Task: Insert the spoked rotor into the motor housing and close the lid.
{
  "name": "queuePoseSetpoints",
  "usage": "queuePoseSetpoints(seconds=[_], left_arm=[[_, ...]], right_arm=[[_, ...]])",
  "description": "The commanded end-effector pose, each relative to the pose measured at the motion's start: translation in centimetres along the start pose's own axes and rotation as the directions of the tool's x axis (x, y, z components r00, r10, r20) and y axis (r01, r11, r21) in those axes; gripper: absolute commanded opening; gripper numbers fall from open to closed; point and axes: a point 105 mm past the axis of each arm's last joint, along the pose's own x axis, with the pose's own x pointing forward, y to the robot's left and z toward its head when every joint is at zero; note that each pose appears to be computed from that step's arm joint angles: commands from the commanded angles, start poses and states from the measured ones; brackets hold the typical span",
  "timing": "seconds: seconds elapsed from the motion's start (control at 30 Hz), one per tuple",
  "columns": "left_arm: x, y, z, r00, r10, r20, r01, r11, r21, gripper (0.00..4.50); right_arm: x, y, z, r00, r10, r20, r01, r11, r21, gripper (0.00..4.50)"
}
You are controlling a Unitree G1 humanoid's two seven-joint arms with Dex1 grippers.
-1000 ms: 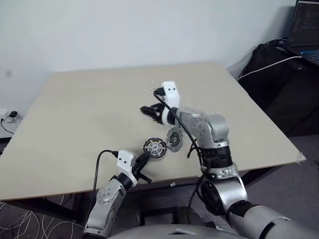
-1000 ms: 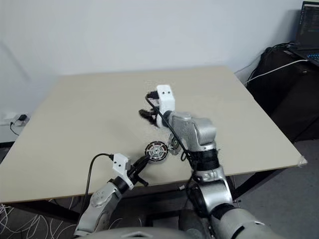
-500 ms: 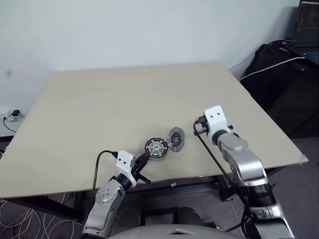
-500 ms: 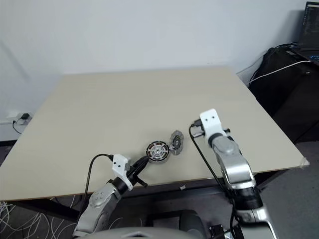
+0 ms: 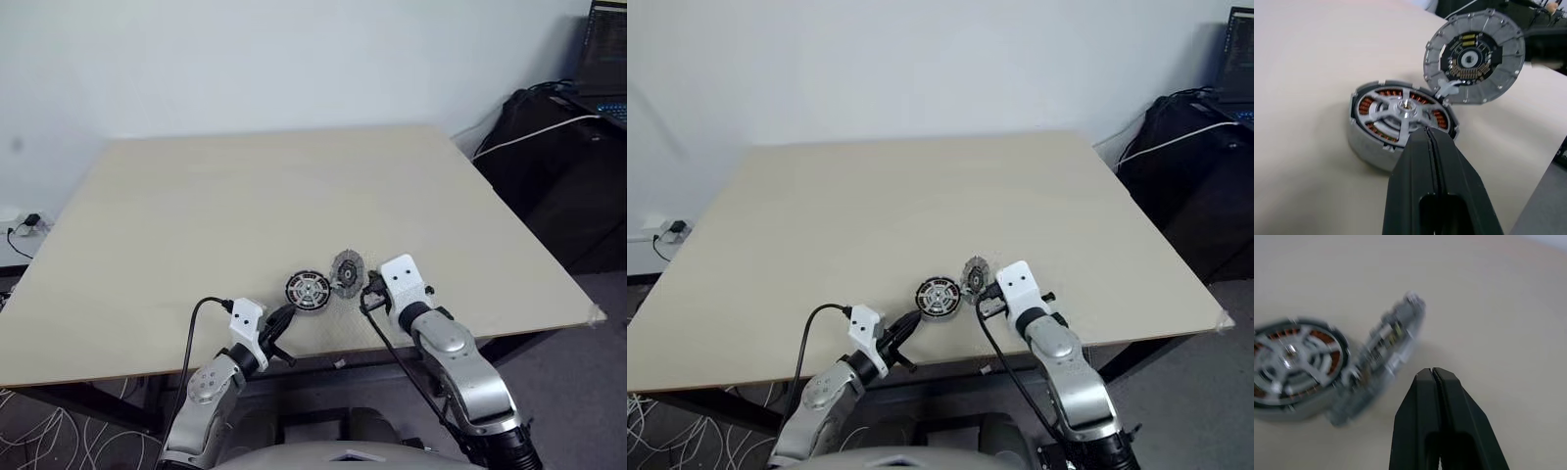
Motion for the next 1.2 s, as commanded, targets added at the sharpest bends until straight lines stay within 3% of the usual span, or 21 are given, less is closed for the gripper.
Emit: queuePoseSetpoints(seconds=[0.03,0.4,0.77,1.2], left_arm=[[0.4,-0.4,1.8,0.998,-0.029,0.059,0.028,0.999,0.021,0.00],[0.2,-0.2,1.9,0.998,-0.003,0.067,0.002,1.000,0.015,0.00],[-0.2,0.1,1.9,0.997,0.022,0.072,-0.023,1.000,0.014,0.00],[-0.5,0.3,1.9,0.996,0.042,0.072,-0.043,0.999,0.010,0.00]], right_arm=[[0.5,0.7,2.2,0.996,0.008,0.086,-0.005,0.999,-0.033,0.05],[2.4,2.0,3.9,0.992,0.046,0.121,-0.042,0.998,-0.042,0.05],[4.6,5.9,5.5,0.982,0.142,0.123,-0.138,0.990,-0.041,0.05],[5.7,6.9,5.9,0.980,0.155,0.125,-0.159,0.987,0.027,0.05]])
